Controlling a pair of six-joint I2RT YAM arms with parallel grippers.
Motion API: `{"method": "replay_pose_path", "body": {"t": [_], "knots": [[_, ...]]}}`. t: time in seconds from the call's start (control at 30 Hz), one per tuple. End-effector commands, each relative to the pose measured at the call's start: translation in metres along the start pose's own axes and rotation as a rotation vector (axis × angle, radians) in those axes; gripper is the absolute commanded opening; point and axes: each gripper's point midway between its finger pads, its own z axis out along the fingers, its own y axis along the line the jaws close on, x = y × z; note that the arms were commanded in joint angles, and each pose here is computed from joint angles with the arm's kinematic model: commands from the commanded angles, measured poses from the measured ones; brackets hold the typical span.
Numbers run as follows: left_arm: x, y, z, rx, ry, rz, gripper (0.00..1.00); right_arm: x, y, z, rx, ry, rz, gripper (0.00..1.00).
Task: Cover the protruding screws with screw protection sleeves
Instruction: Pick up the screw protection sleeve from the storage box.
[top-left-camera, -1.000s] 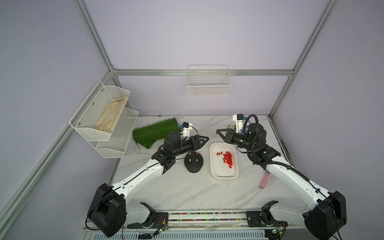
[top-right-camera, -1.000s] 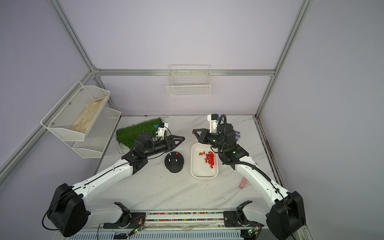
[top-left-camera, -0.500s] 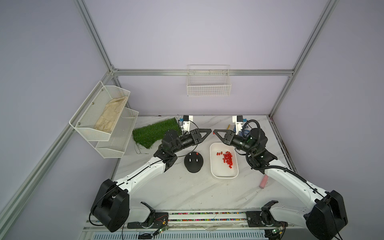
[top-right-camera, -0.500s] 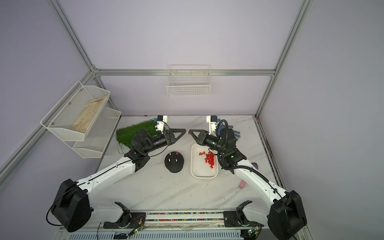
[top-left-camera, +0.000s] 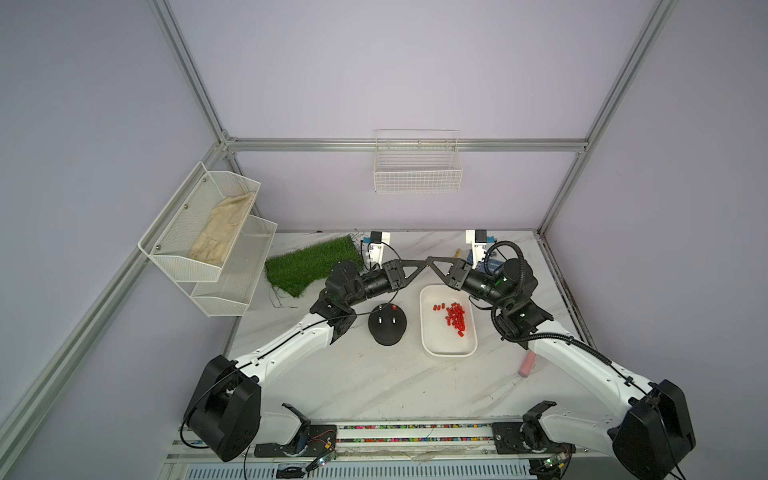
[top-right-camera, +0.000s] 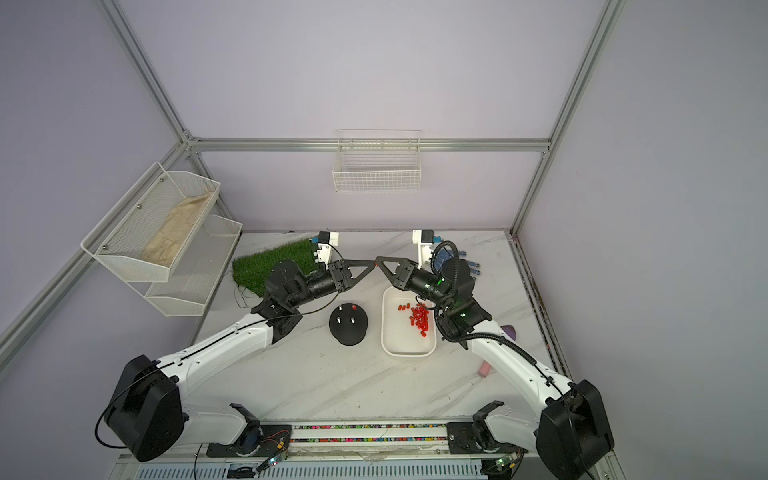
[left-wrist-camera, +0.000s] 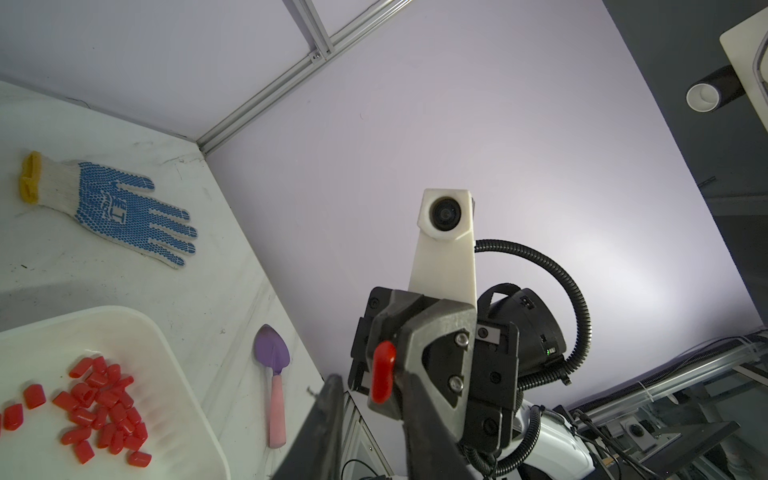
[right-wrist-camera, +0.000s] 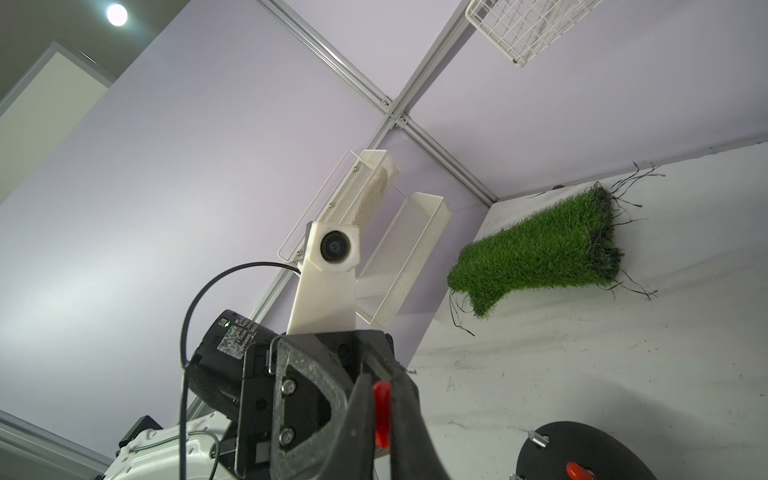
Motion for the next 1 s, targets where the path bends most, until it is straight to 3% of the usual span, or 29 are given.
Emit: {"method": "replay_pose_path", "body": {"t": [0.0, 0.8, 0.97], "knots": [[-0.0116, -0.0317, 0.0043, 0.092, -0.018, 0.059, 0.26, 0.0017, 0.0069, 0.0014, -0.04, -0.002, 0.009, 0.13], [-0.0061, -0.0346, 0.0037, 0.121, -0.008, 0.058, 0.08, -0.0007, 0.0053, 0.0004, -0.033, -0.025, 0.014, 0.12], [-0.0042, -0.0308, 0.0029, 0.107, -0.004, 0.064, 0.01, 0.0035, 0.0045, 0.0022, -0.031, 0.004, 0.009, 0.17]]}}
